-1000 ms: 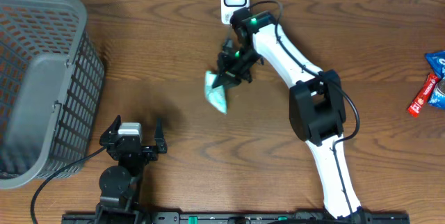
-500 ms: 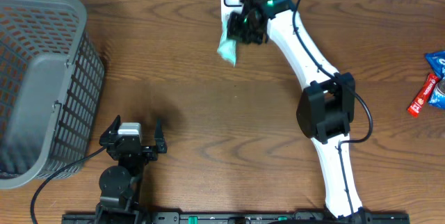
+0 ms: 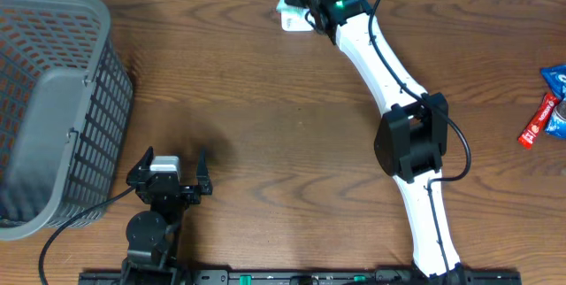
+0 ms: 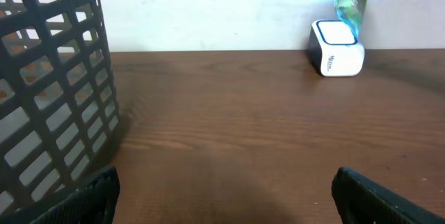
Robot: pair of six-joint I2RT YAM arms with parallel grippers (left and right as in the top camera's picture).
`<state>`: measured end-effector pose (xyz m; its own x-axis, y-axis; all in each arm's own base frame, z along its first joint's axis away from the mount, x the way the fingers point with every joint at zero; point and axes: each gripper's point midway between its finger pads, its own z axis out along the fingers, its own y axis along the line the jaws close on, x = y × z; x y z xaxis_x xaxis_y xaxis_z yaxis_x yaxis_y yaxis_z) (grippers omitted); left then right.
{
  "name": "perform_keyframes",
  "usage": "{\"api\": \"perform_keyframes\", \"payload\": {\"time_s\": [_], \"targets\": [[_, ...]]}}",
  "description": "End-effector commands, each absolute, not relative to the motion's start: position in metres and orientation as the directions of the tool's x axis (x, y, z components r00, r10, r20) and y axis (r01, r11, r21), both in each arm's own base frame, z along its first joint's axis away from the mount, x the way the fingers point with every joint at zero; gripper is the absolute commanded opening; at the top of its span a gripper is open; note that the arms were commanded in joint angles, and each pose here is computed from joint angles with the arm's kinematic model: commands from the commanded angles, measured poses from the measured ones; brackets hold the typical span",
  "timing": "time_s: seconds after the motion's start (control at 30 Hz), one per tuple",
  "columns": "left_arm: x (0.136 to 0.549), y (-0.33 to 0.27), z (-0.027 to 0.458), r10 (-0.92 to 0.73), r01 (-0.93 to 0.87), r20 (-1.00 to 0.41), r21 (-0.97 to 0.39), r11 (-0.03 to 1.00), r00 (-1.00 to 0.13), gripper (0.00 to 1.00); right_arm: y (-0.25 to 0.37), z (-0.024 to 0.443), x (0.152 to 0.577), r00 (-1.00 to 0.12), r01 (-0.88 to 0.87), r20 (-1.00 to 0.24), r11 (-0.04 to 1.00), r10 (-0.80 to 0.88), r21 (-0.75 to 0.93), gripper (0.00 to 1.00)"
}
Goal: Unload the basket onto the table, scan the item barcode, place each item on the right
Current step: 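Raise the wipes pack up to the white scanner face, then carry the wipes pack right and drop it on the table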
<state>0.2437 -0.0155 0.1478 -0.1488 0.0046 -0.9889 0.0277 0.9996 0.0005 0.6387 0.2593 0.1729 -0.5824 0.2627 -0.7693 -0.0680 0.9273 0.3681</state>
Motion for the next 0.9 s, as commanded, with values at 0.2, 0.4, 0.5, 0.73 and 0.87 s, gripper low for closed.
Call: {"api": "perform_keyframes", "payload": {"time_s": [0.2, 0.4, 0.5, 0.73, 0.87], "targets": [[0.244, -0.012, 0.13, 0.016, 0.009, -0.982, 0.015, 1.0, -0.19, 0.98, 0.254, 0.122, 0.668, -0.514, -0.037, -0.822, 0.951, 0.245, 0.306, 0.02], [0.244, -0.012, 0.13, 0.016, 0.009, -0.982, 0.015, 1.0, -0.19, 0.98, 0.242, 0.109, 0.673, -0.496, 0.002, -0.844, 0.972, 0.206, 0.237, 0.02], [0.244, -0.012, 0.13, 0.016, 0.009, -0.982, 0.015, 1.0, -0.19, 0.98, 0.242, 0.114, 0.675, -0.483, -0.011, -0.854, 0.974, 0.193, 0.225, 0.01], [0.244, -0.012, 0.13, 0.016, 0.009, -0.982, 0.015, 1.0, -0.19, 0.98, 0.234, 0.131, 0.681, -0.442, -0.005, -0.881, 0.982, 0.167, 0.189, 0.01], [0.244, -0.012, 0.13, 0.016, 0.009, -0.982, 0.015, 1.0, -0.19, 0.98, 0.211, 0.177, 0.674, -0.429, 0.072, -0.896, 0.993, 0.115, 0.093, 0.02]]}}
